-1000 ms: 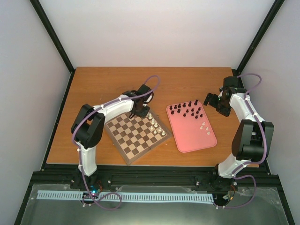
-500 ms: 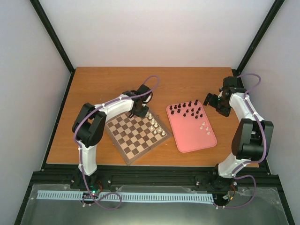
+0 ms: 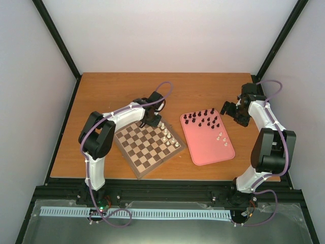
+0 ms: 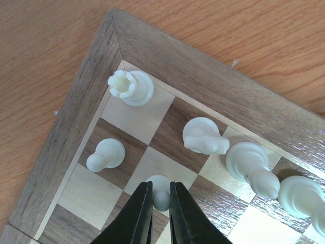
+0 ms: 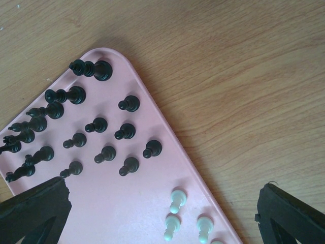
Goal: Set up the chess pieces on the board
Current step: Place the chess piece on the chessboard, then pick up the chess piece from the storage box.
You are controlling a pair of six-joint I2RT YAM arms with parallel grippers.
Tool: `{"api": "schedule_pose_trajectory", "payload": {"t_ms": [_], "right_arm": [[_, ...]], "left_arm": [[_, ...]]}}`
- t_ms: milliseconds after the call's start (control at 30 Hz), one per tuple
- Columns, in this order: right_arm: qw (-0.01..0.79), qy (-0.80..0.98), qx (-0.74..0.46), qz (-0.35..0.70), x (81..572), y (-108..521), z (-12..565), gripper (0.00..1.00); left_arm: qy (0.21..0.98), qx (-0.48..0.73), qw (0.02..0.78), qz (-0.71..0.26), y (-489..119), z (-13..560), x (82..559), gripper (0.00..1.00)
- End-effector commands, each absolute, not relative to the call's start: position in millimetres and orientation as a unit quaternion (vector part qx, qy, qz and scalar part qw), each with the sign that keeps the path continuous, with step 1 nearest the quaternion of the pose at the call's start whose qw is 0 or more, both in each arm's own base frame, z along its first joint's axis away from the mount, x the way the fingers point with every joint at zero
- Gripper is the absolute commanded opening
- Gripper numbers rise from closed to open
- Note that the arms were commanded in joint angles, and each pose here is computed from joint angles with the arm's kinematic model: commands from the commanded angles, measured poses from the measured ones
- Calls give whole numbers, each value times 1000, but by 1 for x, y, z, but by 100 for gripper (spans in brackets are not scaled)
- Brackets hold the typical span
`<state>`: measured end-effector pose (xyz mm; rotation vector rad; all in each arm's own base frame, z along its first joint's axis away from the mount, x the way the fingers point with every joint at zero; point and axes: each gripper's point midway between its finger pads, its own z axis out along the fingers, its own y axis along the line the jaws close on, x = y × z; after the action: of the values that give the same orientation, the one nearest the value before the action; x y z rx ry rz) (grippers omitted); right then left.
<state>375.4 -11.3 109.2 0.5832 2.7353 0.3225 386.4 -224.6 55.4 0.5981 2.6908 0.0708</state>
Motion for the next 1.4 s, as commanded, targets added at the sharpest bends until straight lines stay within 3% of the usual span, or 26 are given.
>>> {"api": "schedule_pose_trajectory", "payload": {"t_ms": [0, 700, 967, 1167, 1367], "right_arm": [[168, 958, 202, 111, 378, -15, 114, 100], [171, 957, 198, 123, 378, -10, 113, 100], [176, 957, 199, 120, 380, -12, 117, 100], [175, 955, 203, 125, 382, -11, 116, 100], [176, 956, 202, 121, 383, -13, 120, 100]], "left_arm": [[956, 212, 204, 16, -229, 63, 397, 11], [951, 206, 229, 10, -219, 104, 384, 19], [940, 214, 260, -52, -223, 169, 360, 39], [911, 286, 275, -114, -274, 198, 337, 49], [866, 382, 263, -188, -384, 199, 301, 54]]}}
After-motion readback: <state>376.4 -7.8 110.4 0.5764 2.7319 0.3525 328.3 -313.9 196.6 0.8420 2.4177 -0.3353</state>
